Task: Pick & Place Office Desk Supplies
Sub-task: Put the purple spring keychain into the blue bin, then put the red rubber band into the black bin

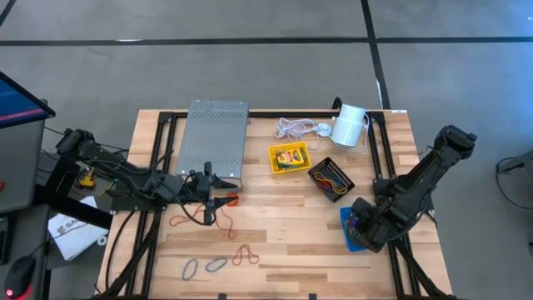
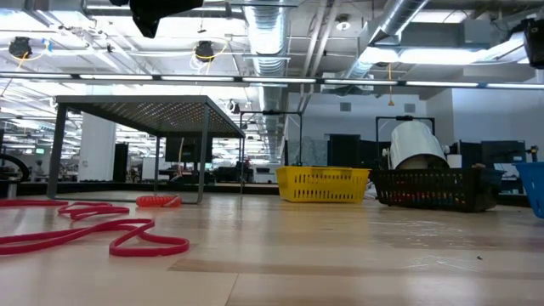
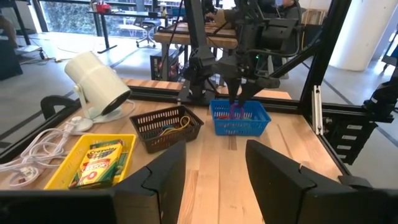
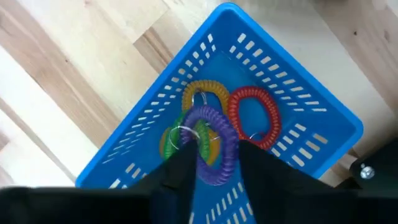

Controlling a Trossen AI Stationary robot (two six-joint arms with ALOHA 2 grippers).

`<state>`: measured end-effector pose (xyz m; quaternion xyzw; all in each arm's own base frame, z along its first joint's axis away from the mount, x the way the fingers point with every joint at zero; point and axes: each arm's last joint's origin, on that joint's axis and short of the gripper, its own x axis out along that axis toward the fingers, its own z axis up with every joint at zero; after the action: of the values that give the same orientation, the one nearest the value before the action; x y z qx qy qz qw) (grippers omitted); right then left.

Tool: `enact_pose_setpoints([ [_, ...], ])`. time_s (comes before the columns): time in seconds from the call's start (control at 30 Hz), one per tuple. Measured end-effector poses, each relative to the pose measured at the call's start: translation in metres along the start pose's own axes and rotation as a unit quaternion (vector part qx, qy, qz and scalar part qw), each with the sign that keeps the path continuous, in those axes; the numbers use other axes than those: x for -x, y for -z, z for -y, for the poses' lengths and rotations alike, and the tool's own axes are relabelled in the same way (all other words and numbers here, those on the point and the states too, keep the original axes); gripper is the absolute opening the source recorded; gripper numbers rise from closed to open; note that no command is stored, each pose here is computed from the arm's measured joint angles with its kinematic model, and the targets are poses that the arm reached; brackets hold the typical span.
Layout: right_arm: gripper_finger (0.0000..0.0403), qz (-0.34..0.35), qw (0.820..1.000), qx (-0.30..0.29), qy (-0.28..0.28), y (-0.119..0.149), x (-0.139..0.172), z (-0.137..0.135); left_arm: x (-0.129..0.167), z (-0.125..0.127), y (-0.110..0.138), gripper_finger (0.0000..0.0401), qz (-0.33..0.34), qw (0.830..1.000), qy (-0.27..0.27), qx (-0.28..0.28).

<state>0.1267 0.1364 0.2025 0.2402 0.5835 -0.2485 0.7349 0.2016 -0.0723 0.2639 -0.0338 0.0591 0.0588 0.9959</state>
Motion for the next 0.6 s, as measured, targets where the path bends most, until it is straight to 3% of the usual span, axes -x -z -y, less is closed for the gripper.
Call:
enact_pose_setpoints([
  [0.17,0.0193,-0.006,1.0,-0.006,0.023,-0.004,0.0,0.005,0.0,0.0,0.001,0.0163,-0.007,1.0,-0.001,-0.003],
  [0.27,0.0214,-0.013,0.999,-0.014,0.034,-0.006,0.002,0.01,0.0,0.0,0.001,0.0163,-0.007,1.0,-0.001,-0.001],
  [0.37,0.0218,-0.013,1.0,-0.019,0.017,-0.007,0.006,0.011,0.0,0.002,0.001,0.0163,-0.008,1.0,0.028,-0.003],
  [0.5,0.0207,-0.005,0.999,-0.023,-0.025,-0.011,0.011,0.009,0.001,0.008,-0.003,0.0163,-0.002,0.992,0.124,-0.002],
  [0.6,0.0196,0.028,0.997,-0.012,-0.07,-0.018,0.015,0.005,0.001,0.011,-0.011,0.0163,-0.007,0.989,0.15,0.006],
])
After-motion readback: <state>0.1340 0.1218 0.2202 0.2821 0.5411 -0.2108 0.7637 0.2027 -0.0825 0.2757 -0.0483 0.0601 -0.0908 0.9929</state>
